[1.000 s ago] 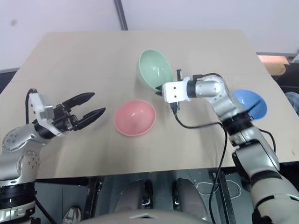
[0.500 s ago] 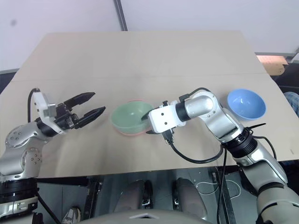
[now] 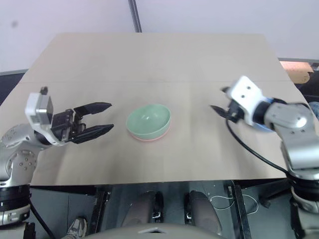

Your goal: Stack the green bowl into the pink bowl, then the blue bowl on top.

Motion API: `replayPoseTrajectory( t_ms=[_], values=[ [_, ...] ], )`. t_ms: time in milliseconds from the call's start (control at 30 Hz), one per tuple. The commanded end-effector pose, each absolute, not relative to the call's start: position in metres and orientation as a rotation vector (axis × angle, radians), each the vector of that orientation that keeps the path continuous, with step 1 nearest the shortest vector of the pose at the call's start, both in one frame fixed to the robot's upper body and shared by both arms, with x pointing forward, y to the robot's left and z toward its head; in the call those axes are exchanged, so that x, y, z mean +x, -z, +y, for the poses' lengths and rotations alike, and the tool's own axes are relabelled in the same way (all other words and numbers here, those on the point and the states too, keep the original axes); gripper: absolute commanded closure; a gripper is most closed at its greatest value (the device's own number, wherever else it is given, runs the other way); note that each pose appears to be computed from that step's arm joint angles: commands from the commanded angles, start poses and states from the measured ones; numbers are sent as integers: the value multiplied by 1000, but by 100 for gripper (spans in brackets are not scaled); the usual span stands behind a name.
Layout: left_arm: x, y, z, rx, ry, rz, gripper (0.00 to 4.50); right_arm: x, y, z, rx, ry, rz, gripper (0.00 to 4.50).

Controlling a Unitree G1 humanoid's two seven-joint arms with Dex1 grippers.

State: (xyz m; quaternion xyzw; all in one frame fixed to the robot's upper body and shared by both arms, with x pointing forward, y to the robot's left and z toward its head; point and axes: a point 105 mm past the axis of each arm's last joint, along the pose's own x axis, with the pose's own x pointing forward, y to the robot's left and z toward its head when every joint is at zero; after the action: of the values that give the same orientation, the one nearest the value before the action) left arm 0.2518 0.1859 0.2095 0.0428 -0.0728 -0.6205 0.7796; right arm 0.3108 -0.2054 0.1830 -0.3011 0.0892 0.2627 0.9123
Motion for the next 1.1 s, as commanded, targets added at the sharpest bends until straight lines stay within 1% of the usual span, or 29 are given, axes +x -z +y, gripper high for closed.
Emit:
replayPoseTrajectory(
  t_ms=[33,133,200,233,267,300,333,400,433,467,533,600,667,733,833,900,967,1033,1100],
  values=[
    [249,-218,174,149,1447,-155,86,320,-184,-233,-506,-368,182,122],
    [252,-221,167,163,1471,-160,86,330,-165,-248,-368,-273,226,122],
    [253,-222,166,167,1469,-168,86,335,-156,-255,-324,-236,248,122],
    [253,-222,166,167,1467,-169,86,336,-154,-257,-315,-225,251,173],
    [253,-222,166,169,1462,-167,86,336,-152,-259,-289,-215,257,205],
    [253,-221,168,170,1454,-163,86,336,-149,-260,-272,-214,267,255],
    [254,-220,169,172,1443,-161,86,337,-147,-262,-271,-207,274,291],
    [254,-219,171,176,1425,-160,86,337,-148,-260,-274,-217,273,384],
    [255,-219,172,175,1414,-163,86,338,-151,-259,-282,-219,265,401],
    [255,-220,173,175,1404,-167,86,338,-154,-258,-293,-221,257,441],
    [256,-220,175,175,1389,-174,86,339,-162,-254,-339,-229,232,441],
    [260,-221,178,176,1338,-197,86,339,-181,-236,-371,-300,155,441],
    [265,-219,184,158,1274,-207,86,332,-201,-196,-374,-478,60,441],
    [270,-213,194,158,1197,-210,86,313,-218,-144,-379,-719,-46,441],
    [279,-204,211,145,1091,-201,86,284,-238,-81,-320,-1006,-157,441],
    [282,-197,221,151,1042,-184,86,266,-238,-48,-336,-1180,-180,441],
    [283,-193,229,140,1005,-177,86,255,-233,-25,-330,-1300,-183,441],
    [284,-191,235,146,979,-175,86,253,-224,-15,-315,-1370,-144,441],
    [284,-190,238,145,964,-171,86,261,-211,-13,-337,-1417,-93,441]
  ],
)
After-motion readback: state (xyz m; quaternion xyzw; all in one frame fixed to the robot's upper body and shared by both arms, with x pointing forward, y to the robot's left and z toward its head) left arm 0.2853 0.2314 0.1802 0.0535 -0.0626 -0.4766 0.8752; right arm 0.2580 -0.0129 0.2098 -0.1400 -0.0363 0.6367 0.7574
